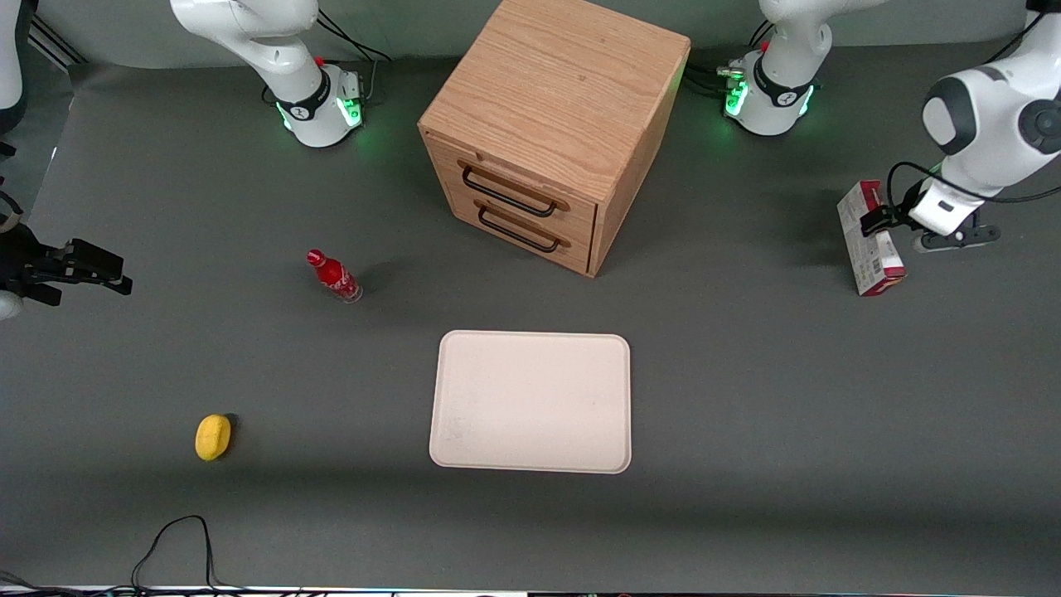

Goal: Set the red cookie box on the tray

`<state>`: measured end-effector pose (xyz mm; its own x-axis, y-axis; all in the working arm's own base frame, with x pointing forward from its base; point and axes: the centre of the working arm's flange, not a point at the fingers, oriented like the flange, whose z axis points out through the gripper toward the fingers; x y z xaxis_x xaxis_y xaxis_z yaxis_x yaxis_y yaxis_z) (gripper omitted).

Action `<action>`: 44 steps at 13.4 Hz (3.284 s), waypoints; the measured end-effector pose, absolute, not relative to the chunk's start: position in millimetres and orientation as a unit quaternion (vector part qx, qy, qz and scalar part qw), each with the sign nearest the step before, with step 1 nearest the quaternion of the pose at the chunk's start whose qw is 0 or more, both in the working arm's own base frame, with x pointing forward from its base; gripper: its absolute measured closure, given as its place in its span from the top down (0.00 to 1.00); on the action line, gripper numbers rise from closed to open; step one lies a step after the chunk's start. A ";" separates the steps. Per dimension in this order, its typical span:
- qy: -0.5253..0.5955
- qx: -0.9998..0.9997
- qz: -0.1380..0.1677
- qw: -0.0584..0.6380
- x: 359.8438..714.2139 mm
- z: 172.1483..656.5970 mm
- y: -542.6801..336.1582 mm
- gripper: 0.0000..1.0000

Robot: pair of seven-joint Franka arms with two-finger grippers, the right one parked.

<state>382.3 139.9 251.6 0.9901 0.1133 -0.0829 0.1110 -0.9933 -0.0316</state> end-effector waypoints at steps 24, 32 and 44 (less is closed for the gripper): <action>-0.051 -0.994 0.096 0.017 455.5 413.7 160.1 0.04; -0.025 -0.992 0.122 0.030 535.5 606.9 122.2 0.04; -0.060 -0.988 0.134 0.036 624.0 532.6 -162.6 0.04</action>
<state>624.0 -162.6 532.6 0.9567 0.1287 -0.2612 0.1095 -0.9902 -0.0869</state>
